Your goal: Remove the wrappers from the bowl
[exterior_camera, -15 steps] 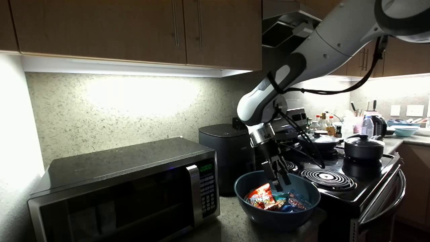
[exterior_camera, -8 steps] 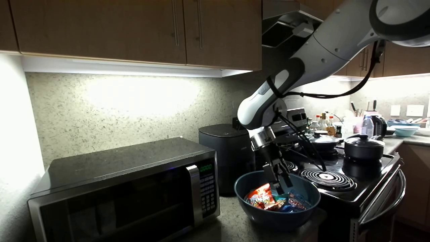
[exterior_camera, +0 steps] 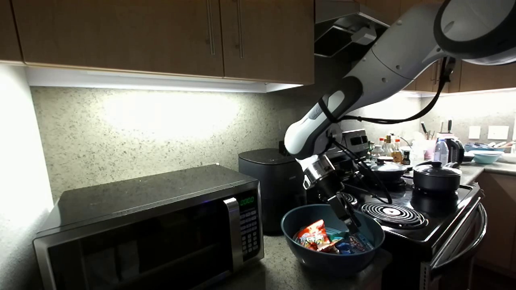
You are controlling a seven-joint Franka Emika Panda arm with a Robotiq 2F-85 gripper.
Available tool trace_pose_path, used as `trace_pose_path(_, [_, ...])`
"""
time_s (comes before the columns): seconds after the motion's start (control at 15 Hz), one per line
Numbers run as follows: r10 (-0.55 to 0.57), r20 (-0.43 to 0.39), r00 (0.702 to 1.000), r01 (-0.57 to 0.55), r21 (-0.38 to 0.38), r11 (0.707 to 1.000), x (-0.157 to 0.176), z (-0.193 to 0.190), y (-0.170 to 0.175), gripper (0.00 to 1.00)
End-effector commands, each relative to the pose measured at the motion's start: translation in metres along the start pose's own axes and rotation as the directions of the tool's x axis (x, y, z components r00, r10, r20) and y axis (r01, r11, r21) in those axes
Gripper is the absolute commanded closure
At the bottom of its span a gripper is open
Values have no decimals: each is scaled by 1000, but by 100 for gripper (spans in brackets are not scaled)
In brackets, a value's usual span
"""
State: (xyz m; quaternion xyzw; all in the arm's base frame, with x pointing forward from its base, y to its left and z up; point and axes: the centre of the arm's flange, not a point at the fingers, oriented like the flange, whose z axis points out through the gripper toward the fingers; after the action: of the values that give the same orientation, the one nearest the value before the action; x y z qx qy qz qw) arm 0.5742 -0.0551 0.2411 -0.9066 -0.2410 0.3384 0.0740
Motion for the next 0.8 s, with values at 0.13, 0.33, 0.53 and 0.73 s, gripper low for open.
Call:
trace_pose_path(0.13, [-22, -5, 1000, 21, -14, 1000, -1, -10, 2, 0])
trace_pose_path(0.33, [-21, -8, 1000, 21, -20, 1000, 4, -10, 1, 0])
trace_pose_path(0.53, [-29, 42, 999, 32, -58, 998, 21, 2, 6, 0])
trace_pose_path(0.73, [-46, 88, 995, 52, -76, 996, 31, 12, 8, 0])
